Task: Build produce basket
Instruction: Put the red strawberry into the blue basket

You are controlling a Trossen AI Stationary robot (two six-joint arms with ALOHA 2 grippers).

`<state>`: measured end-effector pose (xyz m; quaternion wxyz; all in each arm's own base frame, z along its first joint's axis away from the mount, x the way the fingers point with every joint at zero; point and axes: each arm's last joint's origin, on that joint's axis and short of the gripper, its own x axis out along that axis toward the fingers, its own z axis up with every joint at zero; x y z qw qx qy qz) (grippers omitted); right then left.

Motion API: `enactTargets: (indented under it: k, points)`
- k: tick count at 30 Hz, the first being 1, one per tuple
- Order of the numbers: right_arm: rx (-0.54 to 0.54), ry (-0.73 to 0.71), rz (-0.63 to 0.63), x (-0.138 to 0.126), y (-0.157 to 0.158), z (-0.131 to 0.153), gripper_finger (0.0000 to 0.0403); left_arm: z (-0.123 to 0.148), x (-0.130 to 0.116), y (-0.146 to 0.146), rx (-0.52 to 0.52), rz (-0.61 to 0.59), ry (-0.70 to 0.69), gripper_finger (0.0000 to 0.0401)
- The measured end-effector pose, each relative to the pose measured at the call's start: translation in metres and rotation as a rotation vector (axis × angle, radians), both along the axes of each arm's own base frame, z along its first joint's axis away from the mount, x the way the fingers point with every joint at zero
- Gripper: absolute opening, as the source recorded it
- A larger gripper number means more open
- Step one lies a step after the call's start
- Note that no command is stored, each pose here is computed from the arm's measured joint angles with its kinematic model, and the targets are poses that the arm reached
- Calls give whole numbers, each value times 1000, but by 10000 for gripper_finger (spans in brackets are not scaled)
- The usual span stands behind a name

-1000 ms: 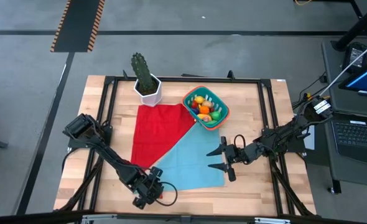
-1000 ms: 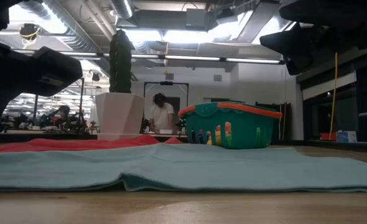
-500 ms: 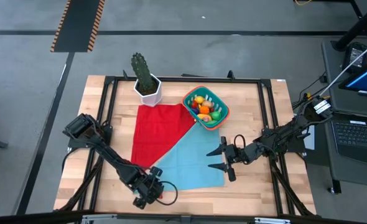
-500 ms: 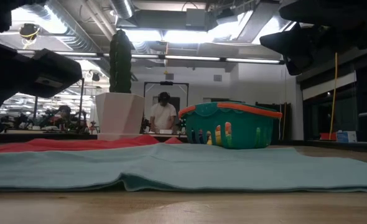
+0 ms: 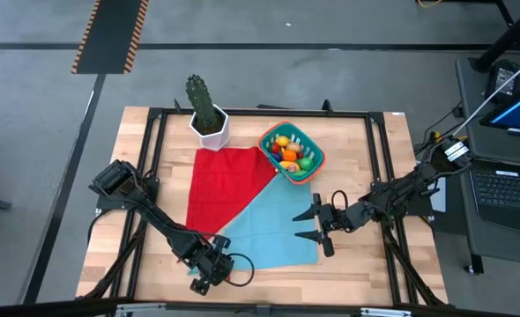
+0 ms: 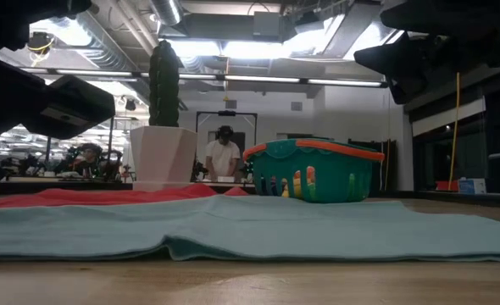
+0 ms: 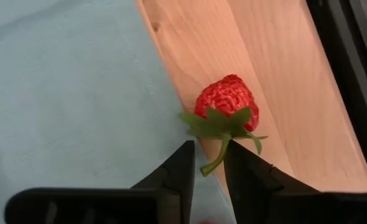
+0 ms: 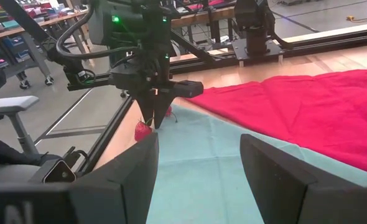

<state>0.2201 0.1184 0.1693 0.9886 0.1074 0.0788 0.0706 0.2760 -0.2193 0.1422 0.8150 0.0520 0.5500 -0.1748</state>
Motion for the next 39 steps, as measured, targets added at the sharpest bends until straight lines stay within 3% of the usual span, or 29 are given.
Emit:
enactTargets:
  k: [7, 13, 24, 30, 36, 39]
  points:
    - [1, 0, 0, 0, 0, 0, 226, 0, 0, 0, -17, -8, 13, 56]
    - [0, 0, 0, 0, 0, 0, 226, 0, 0, 0, -17, -8, 13, 7]
    - [0, 0, 0, 0, 0, 0, 226, 5, -2, -2, -23, -25, 1, 2]
    - [38, 1, -5, 0, 0, 1, 226, 27, -18, 3, 95, -21, -44, 1]
    - [205, 20, -27, 0, 0, 1, 226, 57, -31, 13, 158, 15, -131, 1]
    - [210, 21, -28, 0, 0, 1, 226, 67, -37, 20, 195, 27, -134, 0]
